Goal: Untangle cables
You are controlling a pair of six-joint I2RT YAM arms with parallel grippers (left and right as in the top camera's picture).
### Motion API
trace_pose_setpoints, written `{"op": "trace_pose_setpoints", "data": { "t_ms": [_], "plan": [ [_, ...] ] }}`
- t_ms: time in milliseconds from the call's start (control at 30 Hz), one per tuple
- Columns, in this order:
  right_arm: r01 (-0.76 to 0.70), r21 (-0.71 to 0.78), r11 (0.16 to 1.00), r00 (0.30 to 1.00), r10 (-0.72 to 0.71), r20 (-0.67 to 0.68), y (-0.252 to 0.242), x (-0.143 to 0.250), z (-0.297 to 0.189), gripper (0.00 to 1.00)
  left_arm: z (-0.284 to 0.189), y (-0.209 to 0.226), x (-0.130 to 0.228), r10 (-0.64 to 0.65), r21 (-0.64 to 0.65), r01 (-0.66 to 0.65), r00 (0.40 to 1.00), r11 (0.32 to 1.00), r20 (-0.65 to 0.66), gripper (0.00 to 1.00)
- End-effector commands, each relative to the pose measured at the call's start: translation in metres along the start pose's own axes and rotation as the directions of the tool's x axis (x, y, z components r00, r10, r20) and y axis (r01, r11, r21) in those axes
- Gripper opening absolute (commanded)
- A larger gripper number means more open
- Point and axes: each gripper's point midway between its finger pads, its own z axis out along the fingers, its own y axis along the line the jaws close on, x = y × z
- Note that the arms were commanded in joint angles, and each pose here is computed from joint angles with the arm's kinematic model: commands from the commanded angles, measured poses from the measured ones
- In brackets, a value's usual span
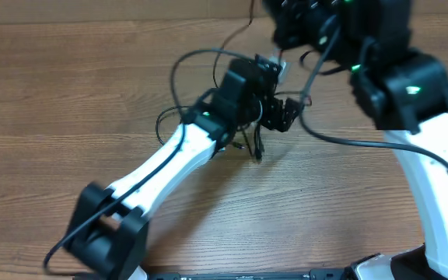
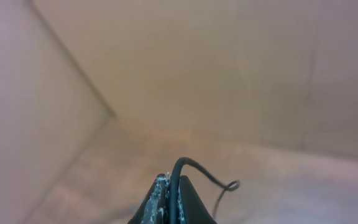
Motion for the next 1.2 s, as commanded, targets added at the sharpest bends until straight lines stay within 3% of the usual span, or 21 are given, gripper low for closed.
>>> {"op": "trace_pose_setpoints", "data": {
  "t_ms": [0,167,300,500,600,700,800,900,1033,1167],
  "plan": [
    [0.008,0.1,0.995,0.981,-0.027,0.194,-0.029,-0.068,-0.045,0.04,0.02,0.023,0.033,-0.056,-0.059,0.05,0.993,0.997,-0.103,0.55],
    [-0.043,0.289,0.956,0.932,-0.066,0.356,-0.1,-0.124,-0.11,0.04,0.016,0.058,0.07,-0.104,-0.159,0.068,0.966,0.985,-0.235,0.53],
    [-0.107,0.443,0.89,0.902,-0.1,0.419,-0.16,-0.143,-0.158,0.04,-0.002,0.094,0.089,-0.142,-0.299,0.048,0.944,0.953,-0.3,0.52],
    [-0.153,0.631,0.76,0.899,-0.159,0.409,-0.235,-0.144,-0.216,0.04,-0.036,0.141,0.114,-0.241,-0.503,0.026,0.899,0.864,-0.367,0.47],
    [-0.099,0.722,0.685,0.916,-0.221,0.336,-0.27,-0.14,-0.234,0.04,-0.048,0.155,0.122,-0.279,-0.548,0.028,0.881,0.836,-0.381,0.51],
    [-0.025,0.798,0.602,0.942,-0.252,0.22,-0.313,-0.126,-0.245,0.04,-0.055,0.162,0.125,-0.308,-0.565,0.042,0.871,0.824,-0.384,0.62],
    [-0.058,0.861,0.505,0.964,-0.195,0.179,-0.362,-0.104,-0.262,0.04,-0.059,0.164,0.128,-0.324,-0.573,0.05,0.863,0.818,-0.388,0.73],
    [-0.108,0.926,0.361,0.982,-0.108,0.156,-0.412,-0.072,-0.286,0.04,-0.061,0.163,0.132,-0.331,-0.575,0.047,0.854,0.817,-0.401,1.0],
    [-0.147,0.98,0.133,0.989,0.001,0.148,-0.465,-0.022,-0.335,0.04,-0.061,0.163,0.132,-0.332,-0.575,0.045,0.852,0.817,-0.404,1.0],
    [-0.17,0.985,0.015,0.981,0.095,0.167,-0.503,0.028,-0.377,0.04,-0.061,0.163,0.132,-0.331,-0.575,0.045,0.853,0.817,-0.403,1.0]
  ]
}}
